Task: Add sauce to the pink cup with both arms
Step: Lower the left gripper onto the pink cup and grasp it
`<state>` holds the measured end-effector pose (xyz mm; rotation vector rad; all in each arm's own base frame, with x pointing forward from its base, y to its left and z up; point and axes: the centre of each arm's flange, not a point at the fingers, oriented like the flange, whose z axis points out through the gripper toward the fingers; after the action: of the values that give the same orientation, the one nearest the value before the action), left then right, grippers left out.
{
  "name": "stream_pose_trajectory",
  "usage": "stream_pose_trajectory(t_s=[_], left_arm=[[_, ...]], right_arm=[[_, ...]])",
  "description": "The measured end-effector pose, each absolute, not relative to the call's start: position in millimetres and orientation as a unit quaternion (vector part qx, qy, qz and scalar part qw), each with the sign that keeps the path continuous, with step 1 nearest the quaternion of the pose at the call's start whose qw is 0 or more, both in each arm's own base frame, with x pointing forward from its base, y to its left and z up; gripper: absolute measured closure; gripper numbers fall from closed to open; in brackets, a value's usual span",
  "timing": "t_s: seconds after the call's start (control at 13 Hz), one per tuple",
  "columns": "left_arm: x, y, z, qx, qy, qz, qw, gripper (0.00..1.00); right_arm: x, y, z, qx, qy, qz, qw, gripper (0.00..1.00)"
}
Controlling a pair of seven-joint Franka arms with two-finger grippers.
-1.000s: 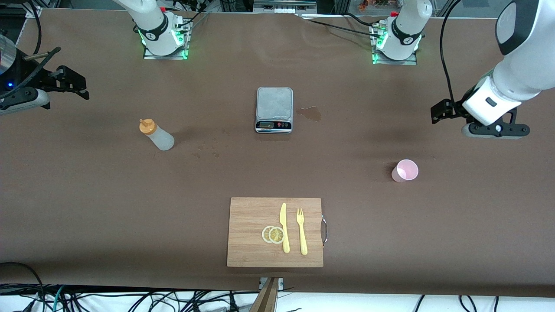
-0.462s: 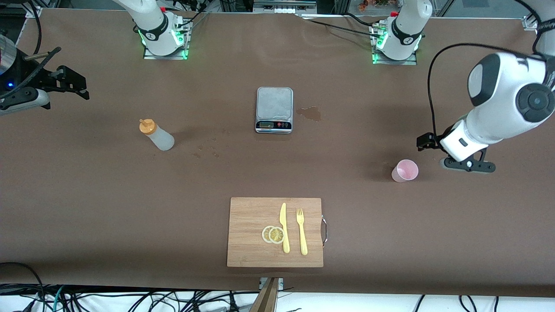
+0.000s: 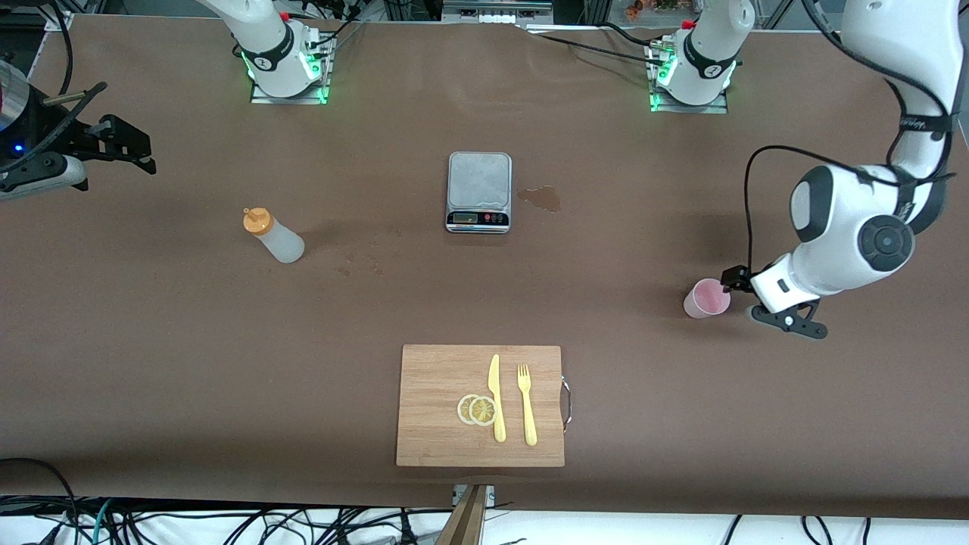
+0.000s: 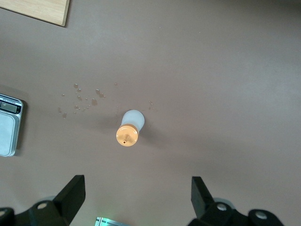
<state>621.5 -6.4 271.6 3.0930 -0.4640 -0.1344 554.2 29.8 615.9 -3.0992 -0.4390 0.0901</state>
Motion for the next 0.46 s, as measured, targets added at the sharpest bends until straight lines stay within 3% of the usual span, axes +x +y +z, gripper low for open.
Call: stream_pose_trajectory(t_s=[0.23,0.46], left_arm=[[621,-14,237,0.986,-0.156,-0.049,0.008,0.04],[620,-18,231,0.986,-0.16,-0.052,0.009,0.36]], right_arm=[[554,30,616,-0.99,-0.14,0.029,0.005,0.0],[554,29,616,-0.99,-0.139,0.029,0.005,0.0]])
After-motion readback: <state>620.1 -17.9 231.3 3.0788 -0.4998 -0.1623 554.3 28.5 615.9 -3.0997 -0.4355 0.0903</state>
